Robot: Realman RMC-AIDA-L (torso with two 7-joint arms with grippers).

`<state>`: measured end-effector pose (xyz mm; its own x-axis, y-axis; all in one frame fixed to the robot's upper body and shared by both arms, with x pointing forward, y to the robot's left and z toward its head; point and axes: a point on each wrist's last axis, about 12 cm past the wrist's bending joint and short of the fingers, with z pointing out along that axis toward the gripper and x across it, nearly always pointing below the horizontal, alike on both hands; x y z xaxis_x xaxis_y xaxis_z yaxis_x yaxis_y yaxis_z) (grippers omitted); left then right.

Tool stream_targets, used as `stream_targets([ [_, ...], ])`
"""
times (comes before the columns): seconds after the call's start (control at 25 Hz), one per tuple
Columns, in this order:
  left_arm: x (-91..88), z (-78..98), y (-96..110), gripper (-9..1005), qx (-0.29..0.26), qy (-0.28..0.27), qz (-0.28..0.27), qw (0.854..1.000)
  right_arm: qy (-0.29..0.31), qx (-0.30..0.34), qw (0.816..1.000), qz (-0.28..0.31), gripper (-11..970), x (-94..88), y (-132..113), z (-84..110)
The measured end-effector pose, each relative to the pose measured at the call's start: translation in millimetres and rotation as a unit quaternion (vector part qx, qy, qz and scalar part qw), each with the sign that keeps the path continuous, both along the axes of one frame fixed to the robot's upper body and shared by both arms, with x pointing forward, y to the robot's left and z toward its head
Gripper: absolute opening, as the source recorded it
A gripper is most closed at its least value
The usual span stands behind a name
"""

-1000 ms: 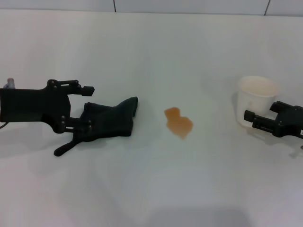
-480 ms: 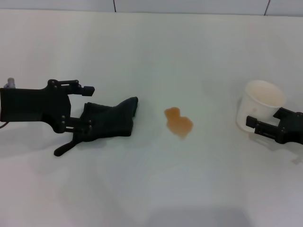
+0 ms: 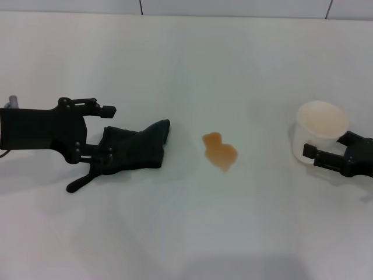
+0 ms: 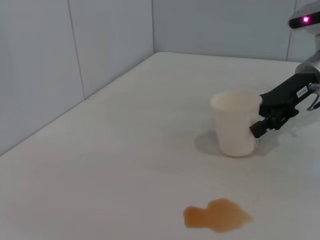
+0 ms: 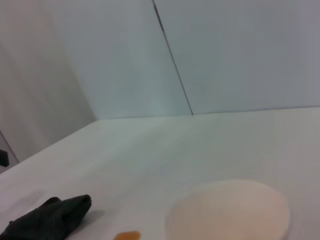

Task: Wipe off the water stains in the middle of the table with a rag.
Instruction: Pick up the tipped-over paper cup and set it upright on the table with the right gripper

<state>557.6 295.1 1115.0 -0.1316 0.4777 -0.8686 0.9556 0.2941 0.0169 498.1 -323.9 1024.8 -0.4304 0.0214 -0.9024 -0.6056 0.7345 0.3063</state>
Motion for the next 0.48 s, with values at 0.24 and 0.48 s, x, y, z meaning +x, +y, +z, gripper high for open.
stream_targets([
  [0.24,-0.2,-0.2,0.1,832,0.0,0.0,0.0,1.0,0.001,0.004,1.0,0.0,860,-4.3,-1.5,-0.7],
  [0.48,0.5,-0.9,0.6,833,0.001,-0.001,0.005,1.0,0.003,0.007,1.0,-0.006,873,-9.7,-5.4,-2.3],
])
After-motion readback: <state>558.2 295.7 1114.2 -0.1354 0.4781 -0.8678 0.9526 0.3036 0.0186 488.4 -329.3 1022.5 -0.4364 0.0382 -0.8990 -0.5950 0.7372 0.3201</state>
